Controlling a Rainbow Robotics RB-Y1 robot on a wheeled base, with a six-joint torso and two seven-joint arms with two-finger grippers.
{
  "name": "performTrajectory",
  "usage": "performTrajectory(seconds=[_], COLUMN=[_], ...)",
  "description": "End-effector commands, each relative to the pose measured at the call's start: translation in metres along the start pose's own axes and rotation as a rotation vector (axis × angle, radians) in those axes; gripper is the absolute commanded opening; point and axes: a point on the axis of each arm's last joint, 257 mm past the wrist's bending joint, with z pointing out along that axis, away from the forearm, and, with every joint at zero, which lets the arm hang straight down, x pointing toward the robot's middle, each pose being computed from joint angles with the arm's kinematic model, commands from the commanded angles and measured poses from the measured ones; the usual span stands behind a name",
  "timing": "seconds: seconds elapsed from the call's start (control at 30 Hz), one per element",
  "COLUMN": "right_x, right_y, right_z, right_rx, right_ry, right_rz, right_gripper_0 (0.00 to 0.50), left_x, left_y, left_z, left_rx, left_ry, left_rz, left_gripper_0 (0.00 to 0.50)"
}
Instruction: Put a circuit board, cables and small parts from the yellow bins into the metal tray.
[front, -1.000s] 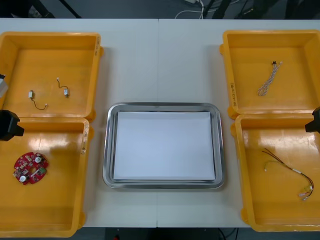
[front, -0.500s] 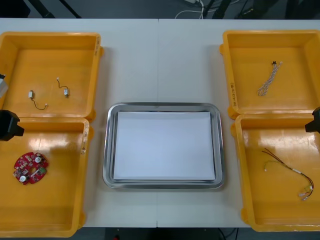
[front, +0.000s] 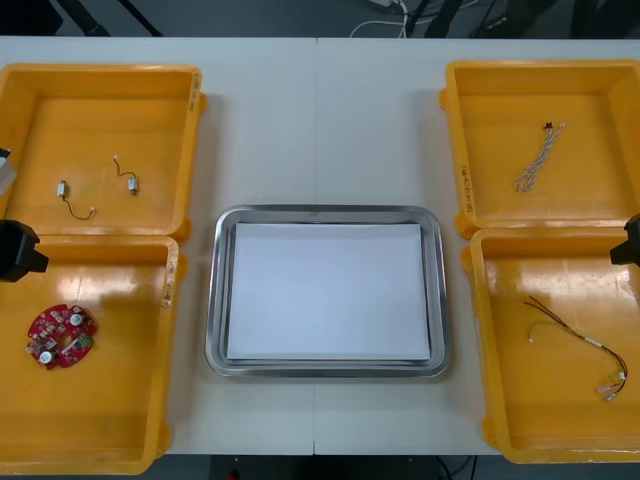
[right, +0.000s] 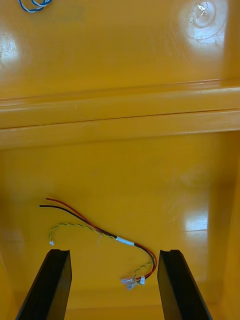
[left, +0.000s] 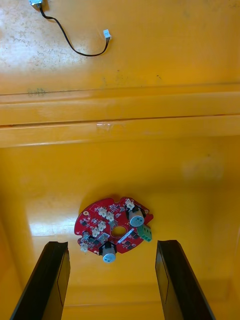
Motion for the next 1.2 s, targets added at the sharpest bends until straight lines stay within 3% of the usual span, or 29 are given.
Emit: performTrajectory(seconds=[0.03,1.2], right_x=[-0.0059,-0.0059], right_y=[0.0011,0.0011], right_z=[-0.0092,-0.0092], right_rx=[-0.009,-0.009], right_ry=[-0.031,-0.031], right_rz=[-0.028,-0.028], right_gripper_0=[0.500,0.500], left_x=[-0.0032,-0.0032], left_y=[0.0176,0.0176], left_z=[-0.0169,-0.0169], left_rx=[-0.055,-0.055], left_ry=[-0.024,-0.024], left_rz=[0.099,0.099], left_gripper_0=[0.500,0.500])
